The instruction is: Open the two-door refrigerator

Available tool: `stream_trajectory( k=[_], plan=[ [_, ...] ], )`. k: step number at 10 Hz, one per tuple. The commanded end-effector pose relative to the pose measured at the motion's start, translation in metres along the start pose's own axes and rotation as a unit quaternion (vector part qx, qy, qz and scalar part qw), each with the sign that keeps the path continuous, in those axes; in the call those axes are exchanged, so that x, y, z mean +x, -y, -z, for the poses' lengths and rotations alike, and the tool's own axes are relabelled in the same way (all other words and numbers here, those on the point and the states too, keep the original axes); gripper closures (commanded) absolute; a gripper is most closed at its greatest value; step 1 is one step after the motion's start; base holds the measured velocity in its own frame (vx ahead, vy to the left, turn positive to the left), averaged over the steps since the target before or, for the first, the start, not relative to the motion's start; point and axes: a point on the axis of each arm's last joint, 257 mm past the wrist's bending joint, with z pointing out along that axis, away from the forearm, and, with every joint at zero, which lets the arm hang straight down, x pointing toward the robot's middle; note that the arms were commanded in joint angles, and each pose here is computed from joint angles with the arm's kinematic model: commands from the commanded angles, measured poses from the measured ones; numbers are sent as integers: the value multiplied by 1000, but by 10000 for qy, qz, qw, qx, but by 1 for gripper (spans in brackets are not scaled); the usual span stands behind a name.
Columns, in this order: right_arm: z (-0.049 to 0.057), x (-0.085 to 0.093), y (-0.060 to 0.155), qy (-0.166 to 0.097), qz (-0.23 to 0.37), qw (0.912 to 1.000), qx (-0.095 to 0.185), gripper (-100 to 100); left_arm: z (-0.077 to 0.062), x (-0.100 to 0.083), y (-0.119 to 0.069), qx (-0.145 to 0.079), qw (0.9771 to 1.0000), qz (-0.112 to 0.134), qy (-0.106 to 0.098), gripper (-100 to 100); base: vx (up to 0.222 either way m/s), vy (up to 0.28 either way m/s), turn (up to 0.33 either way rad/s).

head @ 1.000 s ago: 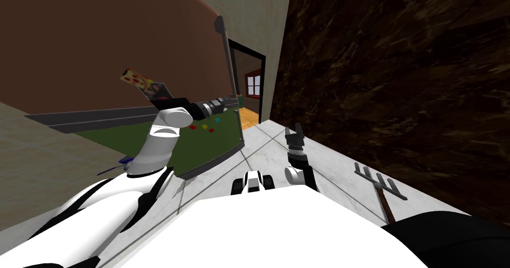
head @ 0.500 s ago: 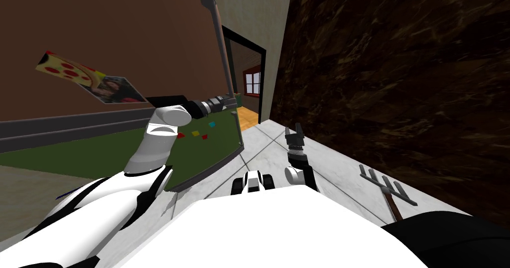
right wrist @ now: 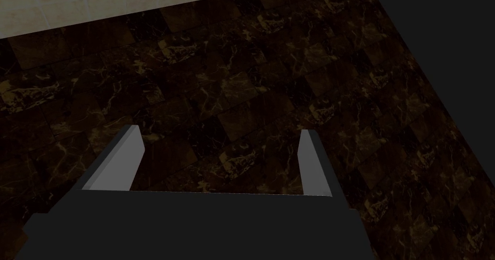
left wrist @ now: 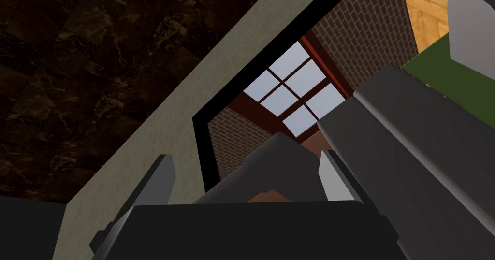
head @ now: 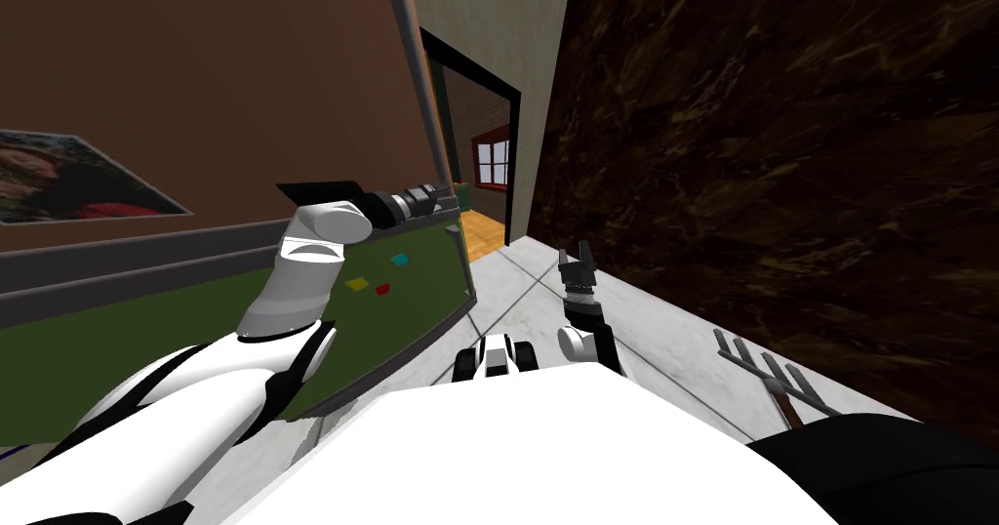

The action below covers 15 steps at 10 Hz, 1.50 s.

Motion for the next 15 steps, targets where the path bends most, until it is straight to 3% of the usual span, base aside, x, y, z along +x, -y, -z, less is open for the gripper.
stream_trajectory(
  k=[1,4,5,6,7,10,13,15],
  plan=[
    [0,0,0,0,0,10000,0,0,1,-7,3,-6,9999,-114,49,-100,239,74,-58],
    [0,0,0,0,-1,10000,-1,0,1,-8,3,-6,9999,-128,56,-100,100,30,-15],
    [0,0,0,0,-2,10000,-2,0,1,-7,4,-1,9999,-128,53,100,11,1,-19],
    [0,0,0,0,-2,10000,-2,0,1,15,28,276,9993,-119,-207,100,-219,11,-15],
    [0,0,0,-1,-3,10000,-4,0,1,15,28,276,9993,-119,-207,100,-260,23,-31],
    [0,0,0,-1,-3,10000,-4,0,6,50,60,647,9959,-98,-621,100,-288,52,-24],
    [0,0,0,-1,-3,10000,-4,0,15,86,91,1012,9893,-85,-1046,100,-299,27,-12],
    [0,0,0,-1,-3,10000,-4,0,23,109,111,1251,9831,-80,-1334,100,-319,19,-1]
  ],
)
